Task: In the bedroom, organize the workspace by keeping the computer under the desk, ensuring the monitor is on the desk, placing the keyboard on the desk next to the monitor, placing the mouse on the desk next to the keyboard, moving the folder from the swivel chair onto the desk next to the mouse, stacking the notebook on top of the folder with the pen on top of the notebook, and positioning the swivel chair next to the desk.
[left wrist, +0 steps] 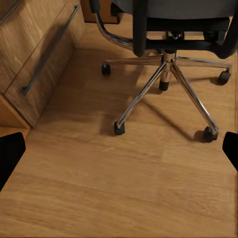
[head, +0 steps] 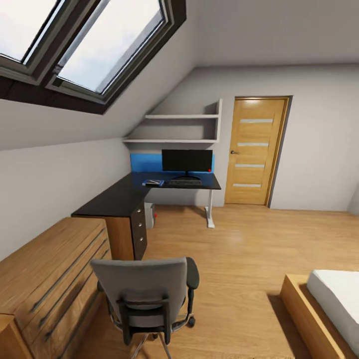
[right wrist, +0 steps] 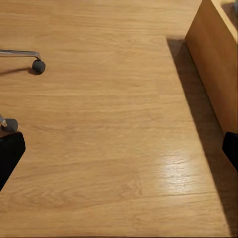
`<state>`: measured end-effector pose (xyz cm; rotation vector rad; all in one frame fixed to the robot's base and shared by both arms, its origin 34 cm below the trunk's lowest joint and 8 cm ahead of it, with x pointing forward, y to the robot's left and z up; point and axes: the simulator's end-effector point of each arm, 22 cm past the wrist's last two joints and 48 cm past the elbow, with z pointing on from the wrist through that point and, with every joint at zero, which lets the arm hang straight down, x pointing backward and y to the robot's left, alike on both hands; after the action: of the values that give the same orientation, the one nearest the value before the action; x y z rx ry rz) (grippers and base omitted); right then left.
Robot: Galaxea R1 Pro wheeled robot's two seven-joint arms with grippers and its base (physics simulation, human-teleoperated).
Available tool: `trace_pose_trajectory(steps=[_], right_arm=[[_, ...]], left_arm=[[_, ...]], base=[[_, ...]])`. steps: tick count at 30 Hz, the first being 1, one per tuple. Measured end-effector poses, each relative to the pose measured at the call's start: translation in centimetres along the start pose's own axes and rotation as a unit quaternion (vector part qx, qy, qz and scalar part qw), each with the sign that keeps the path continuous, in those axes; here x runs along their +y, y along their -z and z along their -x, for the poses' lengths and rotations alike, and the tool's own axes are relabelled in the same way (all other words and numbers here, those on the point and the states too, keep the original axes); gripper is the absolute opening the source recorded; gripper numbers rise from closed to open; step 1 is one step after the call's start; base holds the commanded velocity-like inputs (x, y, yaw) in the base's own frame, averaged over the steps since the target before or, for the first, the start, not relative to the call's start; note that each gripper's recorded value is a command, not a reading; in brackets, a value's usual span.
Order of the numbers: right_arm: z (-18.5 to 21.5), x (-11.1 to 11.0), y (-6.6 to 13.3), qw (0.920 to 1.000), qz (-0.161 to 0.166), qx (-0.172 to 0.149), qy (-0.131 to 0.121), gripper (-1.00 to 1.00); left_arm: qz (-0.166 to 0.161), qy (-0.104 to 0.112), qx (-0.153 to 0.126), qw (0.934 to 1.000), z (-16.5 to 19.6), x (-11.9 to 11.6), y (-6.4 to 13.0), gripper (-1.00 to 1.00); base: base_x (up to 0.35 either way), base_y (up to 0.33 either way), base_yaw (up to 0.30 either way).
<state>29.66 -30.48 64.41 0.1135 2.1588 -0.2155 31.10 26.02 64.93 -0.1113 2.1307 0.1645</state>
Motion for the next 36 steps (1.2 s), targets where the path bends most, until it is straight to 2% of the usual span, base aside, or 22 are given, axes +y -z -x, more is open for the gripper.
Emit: trace_pose_trajectory(steps=[6, 24, 29, 36], right_arm=[[-0.9, 0.0, 0.1, 0.9998, 0.0, 0.02, 0.003, 1.0], [-1.3, 0.0, 0.1, 0.9996, 0.001, 0.028, 0.006, 1.0], [-1.9, 0.0, 0.1, 0.9991, 0.0, 0.043, 0.008, 1.0], [-2.1, 0.0, 0.2, 0.9989, 0.001, 0.046, 0.009, 1.0]], left_arm=[[0.0, 0.0, 0.002, 1.0, -0.2, 0.0, 0.1, 1.0], [0.002, -0.001, 0.003, 1.0, -0.2, 0.1, 0.1, 1.0], [0.002, 0.0, 0.003, 1.0, -0.2, 0.1, 0.1, 1.0], [0.002, 0.0, 0.003, 1.0, -0.2, 0.1, 0.1, 1.0]], base=[[0.0, 0.0, -0.148], [0.0, 0.0, -0.009], [0.0, 0.0, 0.0], [0.0, 0.0, 0.0]])
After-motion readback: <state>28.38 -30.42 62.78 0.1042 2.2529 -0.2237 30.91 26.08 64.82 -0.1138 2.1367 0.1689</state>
